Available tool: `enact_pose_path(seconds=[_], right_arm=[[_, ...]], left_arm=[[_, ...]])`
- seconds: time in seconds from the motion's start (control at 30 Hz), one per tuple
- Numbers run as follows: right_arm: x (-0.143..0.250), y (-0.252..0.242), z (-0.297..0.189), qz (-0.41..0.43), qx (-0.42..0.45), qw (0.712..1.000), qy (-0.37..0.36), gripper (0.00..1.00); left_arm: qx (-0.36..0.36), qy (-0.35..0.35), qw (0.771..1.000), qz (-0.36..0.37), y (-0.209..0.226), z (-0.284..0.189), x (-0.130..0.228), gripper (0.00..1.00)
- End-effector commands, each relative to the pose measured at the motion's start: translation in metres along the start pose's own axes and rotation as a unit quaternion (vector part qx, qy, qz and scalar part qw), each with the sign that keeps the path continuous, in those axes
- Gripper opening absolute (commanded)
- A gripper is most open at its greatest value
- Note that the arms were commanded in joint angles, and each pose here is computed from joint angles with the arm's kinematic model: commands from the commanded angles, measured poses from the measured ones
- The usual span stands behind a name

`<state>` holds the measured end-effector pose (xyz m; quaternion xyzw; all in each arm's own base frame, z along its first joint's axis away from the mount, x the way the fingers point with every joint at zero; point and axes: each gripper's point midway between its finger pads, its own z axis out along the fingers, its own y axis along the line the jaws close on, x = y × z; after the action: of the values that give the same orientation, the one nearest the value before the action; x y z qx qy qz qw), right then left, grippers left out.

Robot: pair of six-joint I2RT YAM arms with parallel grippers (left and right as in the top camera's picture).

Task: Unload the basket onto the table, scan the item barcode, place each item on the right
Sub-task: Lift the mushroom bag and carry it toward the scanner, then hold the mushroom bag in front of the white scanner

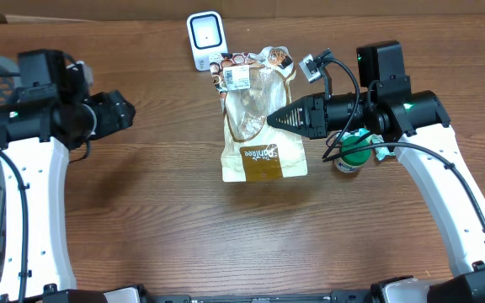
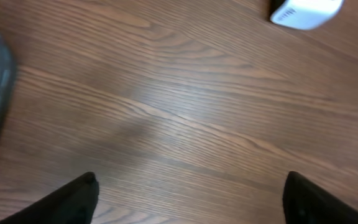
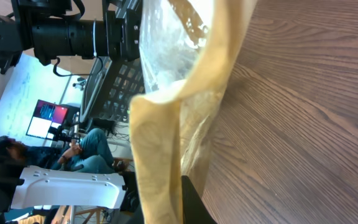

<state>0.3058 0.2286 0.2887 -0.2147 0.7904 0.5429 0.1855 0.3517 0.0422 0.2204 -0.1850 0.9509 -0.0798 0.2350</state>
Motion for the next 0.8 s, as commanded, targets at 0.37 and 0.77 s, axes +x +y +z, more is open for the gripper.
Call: enact_pose_path(seconds=[0.37,0.77], right_arm=[[-0.050,-0.046,-0.019,-0.010,0.277,0.959,-0.065,0.04],[-0.166,-0.101,0.007,-0.198,0.503,0.834,-0.116,0.04]], left_arm=[[-0.024,-0.001,1.000,-0.004,0.014,0.003,-0.003,1.00],[-0.024,-0.001,1.000,-0.004,0.014,0.003,-0.003,1.00]])
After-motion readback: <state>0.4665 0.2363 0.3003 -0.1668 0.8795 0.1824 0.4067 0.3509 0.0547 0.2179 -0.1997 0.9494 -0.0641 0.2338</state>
